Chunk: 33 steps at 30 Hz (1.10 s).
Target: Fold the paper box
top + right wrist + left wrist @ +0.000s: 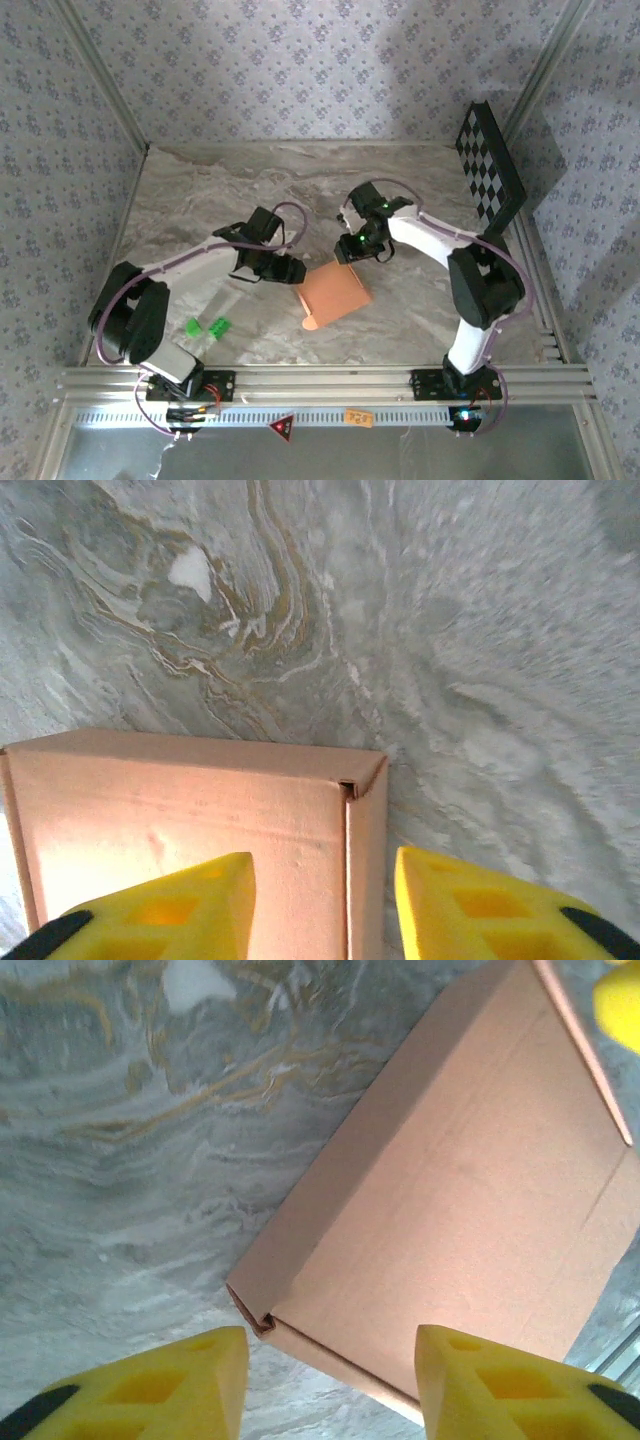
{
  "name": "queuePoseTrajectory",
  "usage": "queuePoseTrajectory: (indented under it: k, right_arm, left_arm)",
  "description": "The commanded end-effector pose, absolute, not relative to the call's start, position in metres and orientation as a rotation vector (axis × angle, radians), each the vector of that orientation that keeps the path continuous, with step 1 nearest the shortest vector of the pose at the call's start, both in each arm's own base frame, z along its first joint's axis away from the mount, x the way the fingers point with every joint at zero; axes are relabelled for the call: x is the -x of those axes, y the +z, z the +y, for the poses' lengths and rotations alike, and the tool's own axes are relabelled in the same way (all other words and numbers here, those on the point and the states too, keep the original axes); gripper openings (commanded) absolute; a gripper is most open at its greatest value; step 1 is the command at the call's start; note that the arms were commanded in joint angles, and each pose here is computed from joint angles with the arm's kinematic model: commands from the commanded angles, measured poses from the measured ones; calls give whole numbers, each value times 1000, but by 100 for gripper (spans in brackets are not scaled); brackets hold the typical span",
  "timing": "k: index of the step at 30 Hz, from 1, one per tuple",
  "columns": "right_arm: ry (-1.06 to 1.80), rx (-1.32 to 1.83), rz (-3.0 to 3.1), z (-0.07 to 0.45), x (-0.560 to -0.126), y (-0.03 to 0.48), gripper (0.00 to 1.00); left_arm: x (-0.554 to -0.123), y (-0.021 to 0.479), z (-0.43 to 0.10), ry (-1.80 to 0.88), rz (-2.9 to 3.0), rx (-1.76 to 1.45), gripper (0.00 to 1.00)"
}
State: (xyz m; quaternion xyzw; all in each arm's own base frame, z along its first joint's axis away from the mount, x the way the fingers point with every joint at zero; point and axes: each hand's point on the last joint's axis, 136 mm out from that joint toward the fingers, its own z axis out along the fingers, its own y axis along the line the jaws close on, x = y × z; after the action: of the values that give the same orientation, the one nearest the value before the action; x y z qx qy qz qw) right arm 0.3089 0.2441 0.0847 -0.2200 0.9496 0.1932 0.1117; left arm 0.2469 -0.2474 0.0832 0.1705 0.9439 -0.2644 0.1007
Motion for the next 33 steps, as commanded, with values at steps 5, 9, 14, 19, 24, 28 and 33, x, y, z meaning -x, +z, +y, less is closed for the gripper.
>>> queuePoseTrajectory:
  k: [5,9,14,19,24,28,33]
  right_arm:
    - [514,816,2537,232,-314,136,52]
    - [541,775,2453,220,-318,151,62]
    - [670,641,2387,206,-330,170,98]
    - [920,503,2280,190,-337,189,99]
    - [952,522,2144,176,-337,198,95]
    - [822,661,2019,173,-325,202,93]
    - [698,1036,1930,197,-286,192,85]
  left_arm:
    - [-271,120,-265,-749,2612,-841,56]
    - [-282,118,-275,-737,2582,-932,56]
    - [-292,113,-282,-711,2553,-998,56]
    - [-295,108,-288,-704,2534,-1060,58]
    - [-290,92,-297,-674,2564,-1142,62]
    - [-286,78,-300,-627,2593,-1187,57]
    - [-292,67,-295,-542,2651,-1145,44]
